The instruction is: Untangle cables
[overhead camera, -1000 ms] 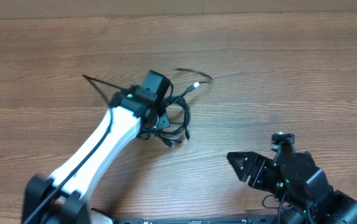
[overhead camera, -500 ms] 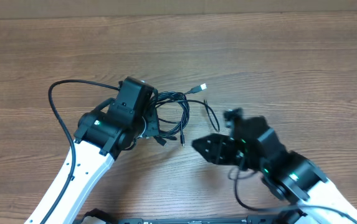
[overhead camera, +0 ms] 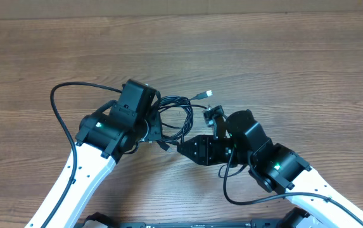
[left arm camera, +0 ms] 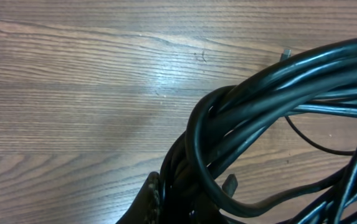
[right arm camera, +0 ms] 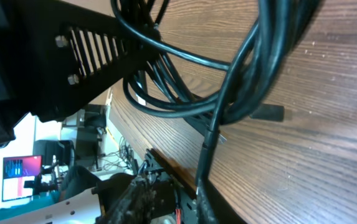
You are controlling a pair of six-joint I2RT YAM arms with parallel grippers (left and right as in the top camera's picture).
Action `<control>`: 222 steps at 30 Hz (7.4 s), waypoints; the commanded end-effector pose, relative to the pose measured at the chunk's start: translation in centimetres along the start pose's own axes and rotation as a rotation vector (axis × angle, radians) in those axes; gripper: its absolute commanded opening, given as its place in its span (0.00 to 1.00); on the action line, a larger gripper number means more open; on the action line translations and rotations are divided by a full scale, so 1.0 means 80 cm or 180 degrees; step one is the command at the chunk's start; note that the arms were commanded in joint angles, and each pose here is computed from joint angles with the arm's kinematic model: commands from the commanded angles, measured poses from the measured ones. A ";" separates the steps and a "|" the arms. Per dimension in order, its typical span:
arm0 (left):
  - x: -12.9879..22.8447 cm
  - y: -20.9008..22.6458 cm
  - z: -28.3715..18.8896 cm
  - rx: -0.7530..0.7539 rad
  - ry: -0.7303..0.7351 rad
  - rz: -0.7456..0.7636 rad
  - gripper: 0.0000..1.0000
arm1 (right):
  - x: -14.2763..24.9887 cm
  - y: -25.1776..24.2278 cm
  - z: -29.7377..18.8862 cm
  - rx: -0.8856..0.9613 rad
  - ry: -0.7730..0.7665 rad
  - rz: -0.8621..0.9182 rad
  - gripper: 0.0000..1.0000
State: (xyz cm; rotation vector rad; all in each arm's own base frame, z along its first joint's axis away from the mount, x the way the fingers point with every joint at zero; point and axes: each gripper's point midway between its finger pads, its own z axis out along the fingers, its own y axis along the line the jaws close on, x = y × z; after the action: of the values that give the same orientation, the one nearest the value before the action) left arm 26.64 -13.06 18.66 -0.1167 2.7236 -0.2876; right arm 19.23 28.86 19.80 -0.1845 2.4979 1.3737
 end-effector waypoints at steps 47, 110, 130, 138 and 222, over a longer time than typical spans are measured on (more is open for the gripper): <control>0.022 -0.057 -0.021 0.0870 0.0233 0.0854 0.04 | -0.081 0.009 -0.045 0.0435 -0.1139 -0.0164 0.04; 0.005 0.022 -0.014 -0.0273 0.0115 0.2799 0.04 | -0.024 -0.052 -0.148 0.1704 -0.0852 -0.1421 1.00; -0.040 -0.005 -0.079 -0.0219 -0.0348 0.2977 0.04 | -0.023 -0.042 -0.030 0.1053 0.0041 -0.2237 0.98; -0.003 0.016 -0.078 -0.0233 0.0115 0.3184 0.04 | -0.048 -0.010 -0.019 0.0811 -0.0198 -0.2978 0.95; 0.014 -0.072 -0.142 0.1136 -0.0477 0.3009 0.04 | -0.006 0.112 -0.058 -0.0770 -0.0182 -0.1819 0.04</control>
State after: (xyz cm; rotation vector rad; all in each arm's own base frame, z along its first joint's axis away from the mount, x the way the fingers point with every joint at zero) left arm 23.39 -14.94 28.31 1.0057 2.3227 -0.2824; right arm 15.06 29.86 28.83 -0.9076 2.0137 1.4554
